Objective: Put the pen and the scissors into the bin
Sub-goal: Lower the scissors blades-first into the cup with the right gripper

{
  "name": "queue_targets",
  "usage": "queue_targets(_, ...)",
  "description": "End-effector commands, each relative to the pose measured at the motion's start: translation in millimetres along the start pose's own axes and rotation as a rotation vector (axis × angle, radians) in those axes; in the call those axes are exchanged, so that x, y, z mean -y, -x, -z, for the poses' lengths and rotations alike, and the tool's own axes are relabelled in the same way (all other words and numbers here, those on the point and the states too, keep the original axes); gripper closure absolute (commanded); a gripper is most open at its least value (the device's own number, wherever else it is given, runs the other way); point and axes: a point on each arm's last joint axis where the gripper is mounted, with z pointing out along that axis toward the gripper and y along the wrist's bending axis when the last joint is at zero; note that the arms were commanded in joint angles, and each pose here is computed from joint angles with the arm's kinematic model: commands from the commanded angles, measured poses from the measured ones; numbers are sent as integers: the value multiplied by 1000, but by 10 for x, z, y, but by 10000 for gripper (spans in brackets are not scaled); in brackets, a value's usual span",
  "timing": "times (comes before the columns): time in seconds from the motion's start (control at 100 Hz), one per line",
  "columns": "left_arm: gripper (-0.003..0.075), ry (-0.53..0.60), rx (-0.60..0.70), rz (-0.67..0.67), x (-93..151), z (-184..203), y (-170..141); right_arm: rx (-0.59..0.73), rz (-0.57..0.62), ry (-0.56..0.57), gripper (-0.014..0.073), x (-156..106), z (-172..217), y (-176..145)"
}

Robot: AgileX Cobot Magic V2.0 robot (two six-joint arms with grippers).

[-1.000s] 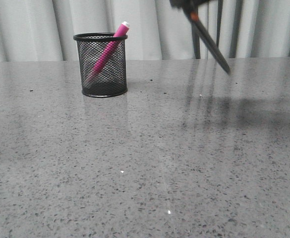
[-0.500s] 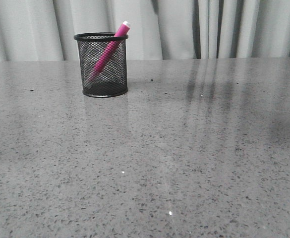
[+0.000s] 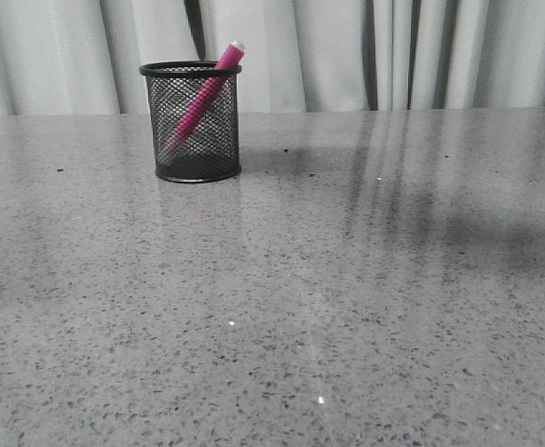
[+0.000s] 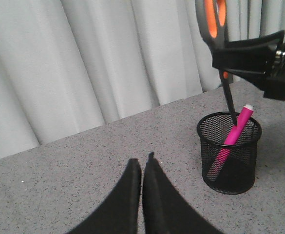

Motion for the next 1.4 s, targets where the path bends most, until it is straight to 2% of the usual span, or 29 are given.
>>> queue_targets(0.0,739,42,58,31,-47,38,119,151,0,-2,671,-9,14,339)
queue_targets(0.65,739,33,60,49,-40,38,120,31,12,30,671,-121,100,-41)
queue_targets(1.2,739,31,59,49,-38,37,120,-26,13,35,670,-125,100,-93)
queue_targets(1.3,739,31,59,49,-38,37,120,-28,13,36,631,-125,100,-95)
queue_targets(1.39,739,31,59,49,-38,37,120,-23,13,35,554,-125,100,-91)
